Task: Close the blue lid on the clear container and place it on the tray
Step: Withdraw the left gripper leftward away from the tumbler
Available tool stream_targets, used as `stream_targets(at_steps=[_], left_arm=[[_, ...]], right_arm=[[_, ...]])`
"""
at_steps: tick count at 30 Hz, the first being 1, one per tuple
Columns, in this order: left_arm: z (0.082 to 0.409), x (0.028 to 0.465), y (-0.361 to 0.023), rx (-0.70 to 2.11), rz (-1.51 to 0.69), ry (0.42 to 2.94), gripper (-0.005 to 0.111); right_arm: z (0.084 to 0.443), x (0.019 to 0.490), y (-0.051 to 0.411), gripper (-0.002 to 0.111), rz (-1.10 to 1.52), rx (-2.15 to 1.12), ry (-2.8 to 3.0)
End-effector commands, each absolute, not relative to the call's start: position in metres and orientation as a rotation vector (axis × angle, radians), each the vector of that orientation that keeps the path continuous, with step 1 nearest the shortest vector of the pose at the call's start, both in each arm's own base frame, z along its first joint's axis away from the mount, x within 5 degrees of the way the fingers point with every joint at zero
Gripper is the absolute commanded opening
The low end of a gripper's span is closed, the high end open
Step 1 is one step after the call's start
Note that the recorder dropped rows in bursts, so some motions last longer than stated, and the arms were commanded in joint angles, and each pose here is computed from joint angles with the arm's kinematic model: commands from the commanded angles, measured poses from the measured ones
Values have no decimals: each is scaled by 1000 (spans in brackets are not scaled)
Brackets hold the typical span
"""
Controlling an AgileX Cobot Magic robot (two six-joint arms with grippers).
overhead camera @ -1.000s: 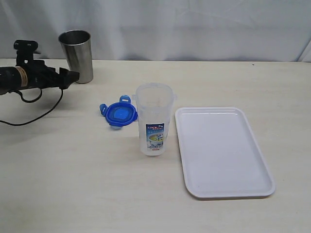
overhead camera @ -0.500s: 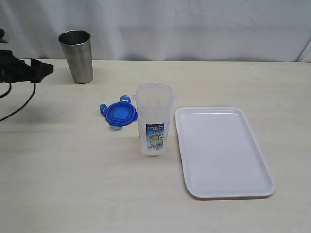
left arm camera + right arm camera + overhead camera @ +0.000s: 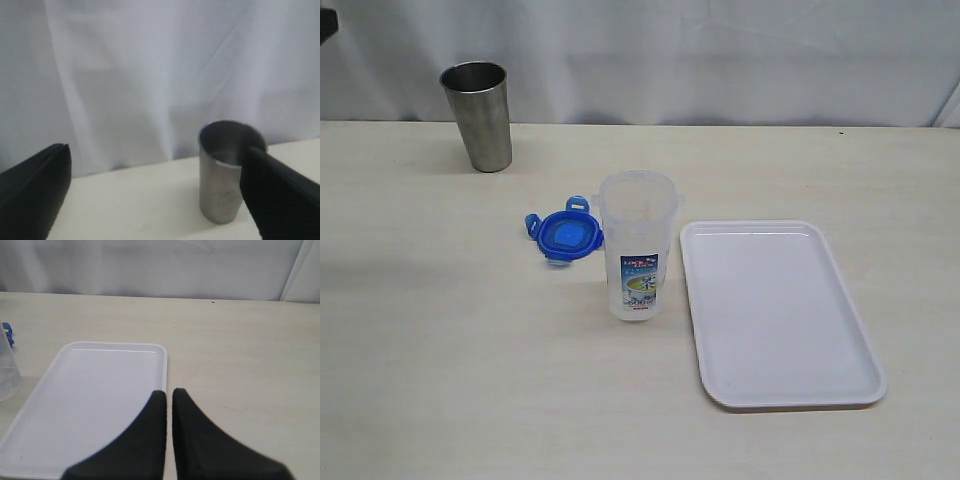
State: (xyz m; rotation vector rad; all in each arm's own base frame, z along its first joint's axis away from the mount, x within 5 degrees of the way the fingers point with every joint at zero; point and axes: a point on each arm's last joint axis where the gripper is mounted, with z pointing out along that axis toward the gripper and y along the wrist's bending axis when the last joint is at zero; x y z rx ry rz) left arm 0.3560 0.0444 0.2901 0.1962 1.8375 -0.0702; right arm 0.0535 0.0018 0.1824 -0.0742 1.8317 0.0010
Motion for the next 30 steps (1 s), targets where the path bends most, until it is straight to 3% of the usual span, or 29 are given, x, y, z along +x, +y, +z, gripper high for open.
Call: stream_targets(at_steps=[1, 10, 15, 16, 19, 21, 27, 30], left_arm=[[314, 344, 34, 242, -152, 1730, 85], [313, 341, 23, 149, -308, 1767, 85], [303, 341, -8, 181, -327, 1879, 85], [300, 341, -14, 161, -313, 1912, 82], [293, 340, -33, 199, -279, 1987, 51], [293, 338, -38, 213, -335, 1993, 38], [267, 341, -53, 190, -608, 2114, 38], [241, 352, -51, 220, -560, 2174, 38]], right_arm=[[182, 53, 2, 5, -3, -73, 1828], [182, 53, 2, 5, -3, -73, 1828], [182, 53, 2, 5, -3, -73, 1828], [182, 53, 2, 5, -3, -73, 1828], [182, 53, 2, 5, -3, -73, 1828], [182, 53, 2, 5, -3, -73, 1828], [182, 53, 2, 5, -3, -73, 1828], [182, 53, 2, 5, -3, -73, 1828]])
